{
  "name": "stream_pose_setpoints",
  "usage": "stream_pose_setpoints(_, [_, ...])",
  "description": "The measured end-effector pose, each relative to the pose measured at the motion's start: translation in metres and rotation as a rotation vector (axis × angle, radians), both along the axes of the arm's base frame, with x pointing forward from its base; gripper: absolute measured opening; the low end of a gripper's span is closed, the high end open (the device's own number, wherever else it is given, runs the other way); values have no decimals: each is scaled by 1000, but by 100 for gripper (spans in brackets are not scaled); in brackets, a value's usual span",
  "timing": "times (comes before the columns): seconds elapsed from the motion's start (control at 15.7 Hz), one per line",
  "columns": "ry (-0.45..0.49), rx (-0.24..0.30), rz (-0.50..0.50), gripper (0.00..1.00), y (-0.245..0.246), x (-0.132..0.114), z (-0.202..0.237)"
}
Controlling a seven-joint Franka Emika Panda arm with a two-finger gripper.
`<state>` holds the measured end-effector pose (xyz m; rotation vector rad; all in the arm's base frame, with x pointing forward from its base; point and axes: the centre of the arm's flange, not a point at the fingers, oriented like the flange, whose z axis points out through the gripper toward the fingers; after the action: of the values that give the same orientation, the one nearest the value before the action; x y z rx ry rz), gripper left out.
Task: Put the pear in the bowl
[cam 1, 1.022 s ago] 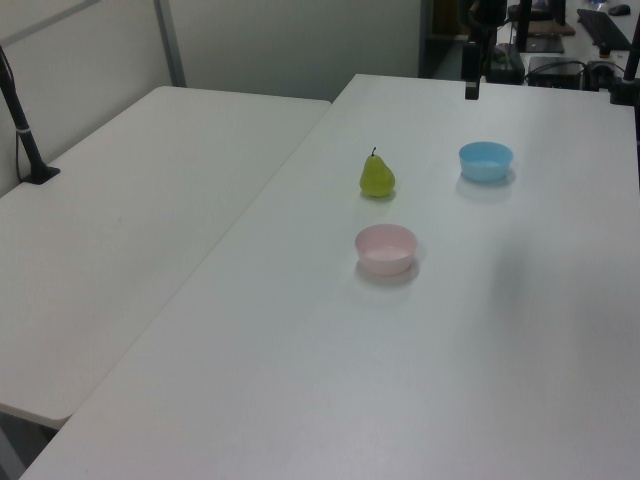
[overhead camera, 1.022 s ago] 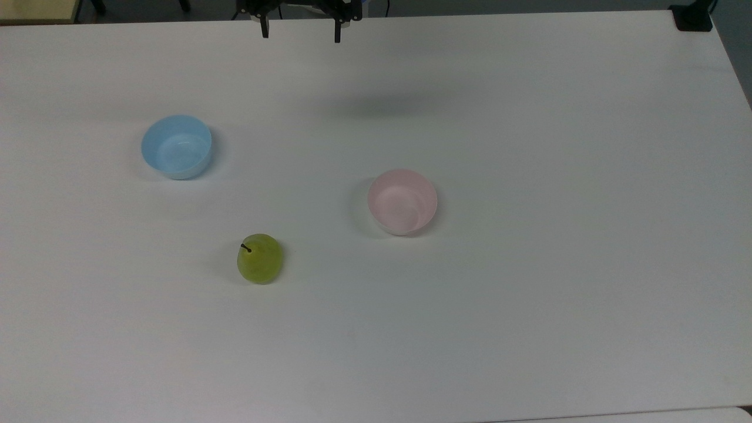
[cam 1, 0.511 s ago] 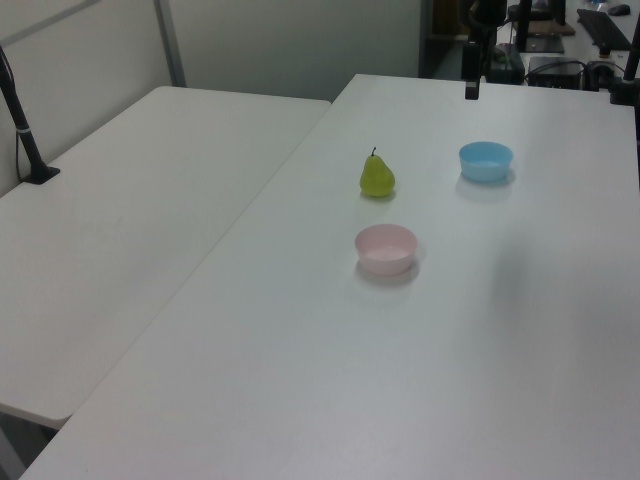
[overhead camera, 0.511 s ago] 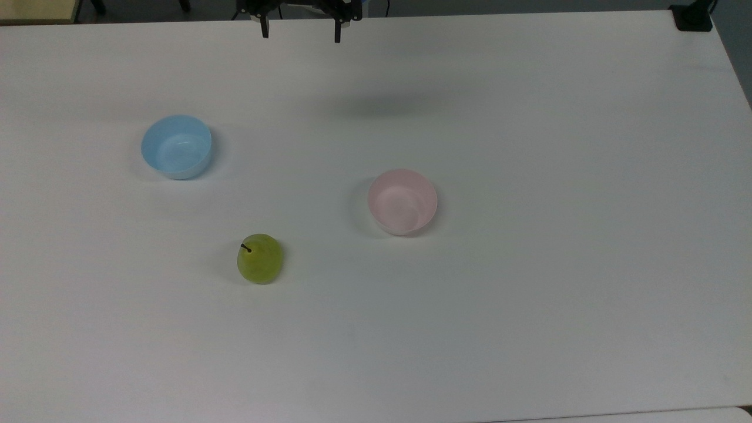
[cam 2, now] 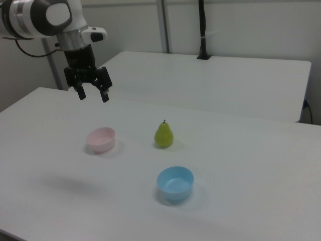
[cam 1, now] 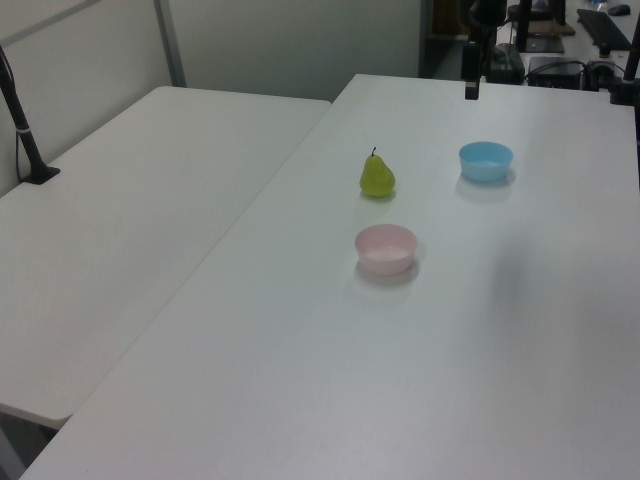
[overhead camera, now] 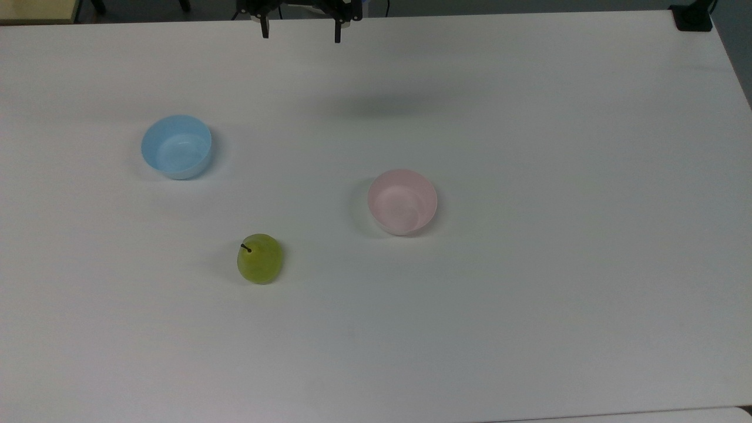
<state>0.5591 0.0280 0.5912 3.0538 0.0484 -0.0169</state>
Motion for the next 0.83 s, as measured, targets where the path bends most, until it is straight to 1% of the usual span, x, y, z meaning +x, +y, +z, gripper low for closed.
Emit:
stream_pose_setpoints(0.19, [-18, 1, 39, 100, -3, 6, -3])
stream_pose_setpoints(0.38, [-32, 10, 47, 100, -15, 22, -13])
stream_pose_setpoints(0.58, [-19, 26, 40, 100, -34, 48, -30])
stream_pose_setpoints(0.7, [-13, 28, 53, 100, -47, 68, -50])
stream_pose_setpoints(0.83, [-60, 25, 60, 100, -52, 92, -73])
